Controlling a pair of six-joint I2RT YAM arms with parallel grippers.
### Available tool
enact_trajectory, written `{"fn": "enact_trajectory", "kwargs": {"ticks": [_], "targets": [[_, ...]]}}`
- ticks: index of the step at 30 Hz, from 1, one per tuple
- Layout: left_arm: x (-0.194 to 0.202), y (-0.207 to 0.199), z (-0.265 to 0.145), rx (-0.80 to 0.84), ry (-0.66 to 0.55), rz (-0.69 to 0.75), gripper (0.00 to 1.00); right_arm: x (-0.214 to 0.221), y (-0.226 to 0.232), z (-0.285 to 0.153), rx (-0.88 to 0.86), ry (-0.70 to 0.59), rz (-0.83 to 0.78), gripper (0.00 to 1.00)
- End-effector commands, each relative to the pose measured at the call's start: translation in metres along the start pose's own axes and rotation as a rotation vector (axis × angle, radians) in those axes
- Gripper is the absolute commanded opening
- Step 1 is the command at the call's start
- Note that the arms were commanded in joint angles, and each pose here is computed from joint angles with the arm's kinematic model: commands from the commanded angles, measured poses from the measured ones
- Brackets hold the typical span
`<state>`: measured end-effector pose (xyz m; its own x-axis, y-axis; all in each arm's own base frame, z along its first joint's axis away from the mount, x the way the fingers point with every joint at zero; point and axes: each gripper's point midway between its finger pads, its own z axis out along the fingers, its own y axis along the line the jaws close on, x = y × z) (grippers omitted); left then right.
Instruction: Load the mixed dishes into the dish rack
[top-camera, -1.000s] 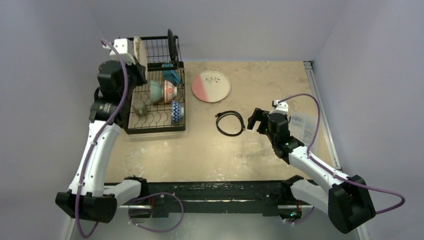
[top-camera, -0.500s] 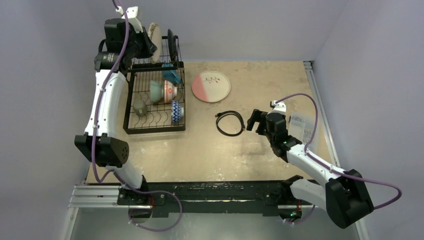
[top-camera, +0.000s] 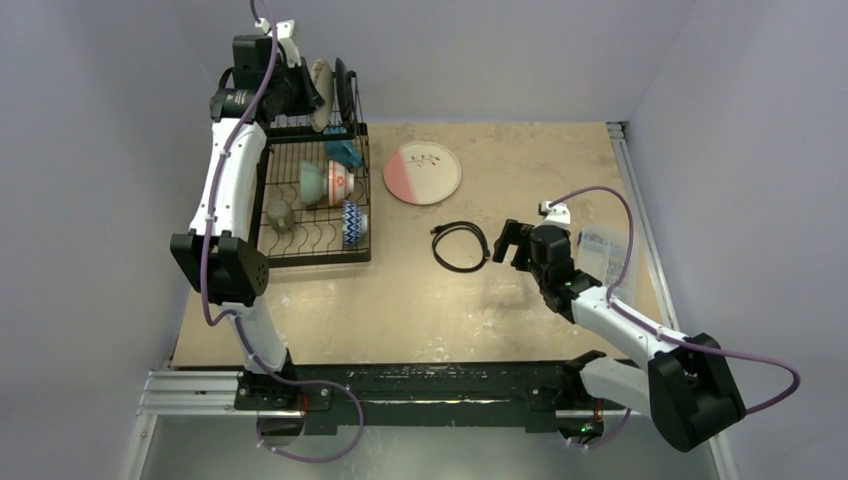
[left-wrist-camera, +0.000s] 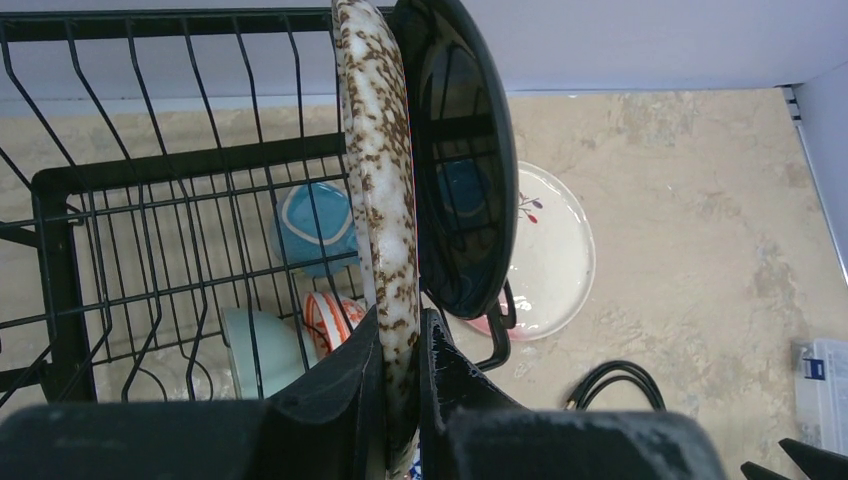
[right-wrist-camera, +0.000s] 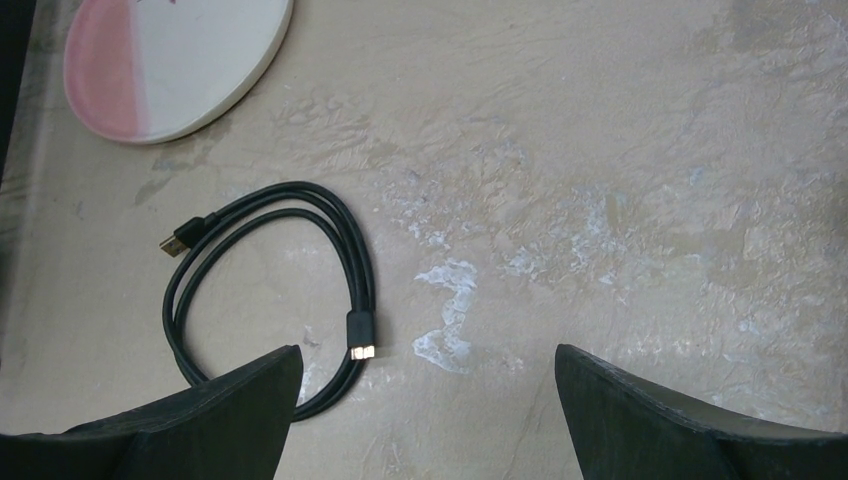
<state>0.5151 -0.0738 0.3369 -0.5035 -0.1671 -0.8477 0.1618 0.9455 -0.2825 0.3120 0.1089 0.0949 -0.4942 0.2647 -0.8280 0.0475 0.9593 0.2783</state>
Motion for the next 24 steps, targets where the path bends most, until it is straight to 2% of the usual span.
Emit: {"fn": "enact_trajectory", "kwargs": {"ticks": [1, 24], "targets": [[-0.049, -0.005, -0.016, 0.003, -0.151, 0.066, 0.0, -0.021, 0.009, 0.001, -0.015, -0.048, 0.004, 0.99], [-0.012, 0.016, 0.029, -0.034, -0.03, 0.017, 0.0, -0.015, 0.007, 0.012, 0.024, -0.009, -0.009, 0.99]]}}
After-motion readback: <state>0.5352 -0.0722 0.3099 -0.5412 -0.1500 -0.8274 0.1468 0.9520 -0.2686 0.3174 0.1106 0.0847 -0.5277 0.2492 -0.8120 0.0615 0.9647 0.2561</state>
